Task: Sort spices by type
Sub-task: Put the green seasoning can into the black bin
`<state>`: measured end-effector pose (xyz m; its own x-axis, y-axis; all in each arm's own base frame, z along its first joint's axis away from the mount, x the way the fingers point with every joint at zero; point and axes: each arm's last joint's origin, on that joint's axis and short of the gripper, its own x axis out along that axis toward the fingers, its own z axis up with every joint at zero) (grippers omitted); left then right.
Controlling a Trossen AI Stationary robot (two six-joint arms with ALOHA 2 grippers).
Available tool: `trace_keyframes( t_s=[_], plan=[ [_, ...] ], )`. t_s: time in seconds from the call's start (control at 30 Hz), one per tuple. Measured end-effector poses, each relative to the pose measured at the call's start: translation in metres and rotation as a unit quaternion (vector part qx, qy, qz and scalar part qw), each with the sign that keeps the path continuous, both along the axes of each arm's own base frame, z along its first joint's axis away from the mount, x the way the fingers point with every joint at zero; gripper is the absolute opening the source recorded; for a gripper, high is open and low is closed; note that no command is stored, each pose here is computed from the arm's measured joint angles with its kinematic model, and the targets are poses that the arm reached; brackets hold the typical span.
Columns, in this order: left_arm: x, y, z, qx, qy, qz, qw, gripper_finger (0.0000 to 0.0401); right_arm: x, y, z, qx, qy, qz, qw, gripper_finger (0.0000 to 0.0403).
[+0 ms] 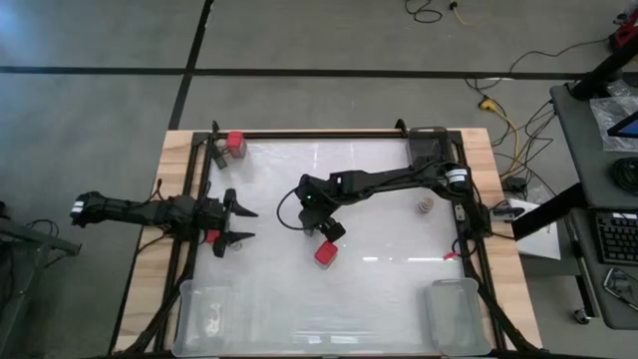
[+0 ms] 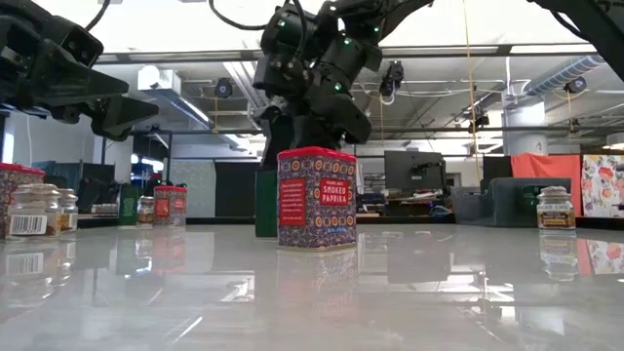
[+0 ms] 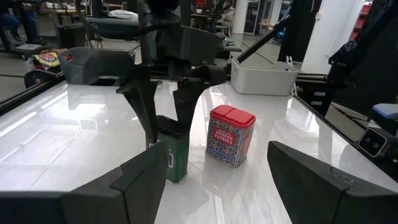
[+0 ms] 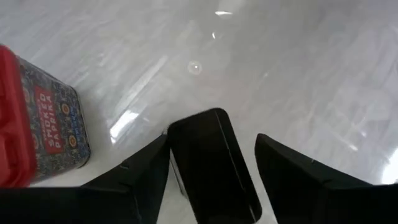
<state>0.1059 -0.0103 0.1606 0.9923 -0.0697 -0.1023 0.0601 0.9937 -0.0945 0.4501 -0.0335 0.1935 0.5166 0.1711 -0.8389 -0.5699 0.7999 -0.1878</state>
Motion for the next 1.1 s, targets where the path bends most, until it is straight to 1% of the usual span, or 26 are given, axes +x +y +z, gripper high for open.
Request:
trace_keyframes(
  t_s=[0.2, 0.33, 0.5, 0.6, 0.77, 0.93, 1.03, 1.1],
  plan=[
    [0.0, 0.0, 0.0, 0.0, 0.0, 0.0, 1.0, 0.0259, -0.0003, -0.0023, 0.0026, 0.03, 0.014, -0.051, 0.998, 0.0189],
    [0.0, 0.0, 0.0001, 0.0, 0.0, 0.0, 1.0, 0.0259, -0.0019, -0.0019, 0.0017, 0.054, 0.033, -0.094, 0.994, 0.0169],
    [0.0, 0.0, 0.0001, 0.0, 0.0, 0.0, 1.0, 0.0259, -0.0022, -0.0021, 0.0019, 0.098, 0.051, -0.176, 0.978, 0.0152],
    [0.0, 0.0, 0.0001, 0.0, 0.0, 0.0, 1.0, 0.0259, -0.003, -0.002, 0.0049, 0.116, 0.065, -0.208, 0.969, 0.0149],
    [0.0, 0.0, 0.0001, 0.0, 0.0, 0.0, 1.0, 0.0259, -0.0033, -0.0019, 0.0076, 0.122, 0.072, -0.218, 0.966, 0.0171],
    [0.0, 0.0, 0.0001, 0.0, 0.0, 0.0, 1.0, 0.0259, -0.0036, -0.0017, 0.0077, 0.113, 0.072, -0.203, 0.97, 0.0198],
    [0.0, 0.0, 0.0, 0.0, 0.0, 0.0, 1.0, 0.0259, -0.0045, -0.0017, 0.0073, 0.104, 0.074, -0.189, 0.974, 0.0206],
    [0.0, 0.0, 0.0001, 0.0, 0.0, 0.0, 1.0, 0.0259, -0.0046, -0.0017, 0.0071, 0.105, 0.075, -0.191, 0.973, 0.0209]
  ],
)
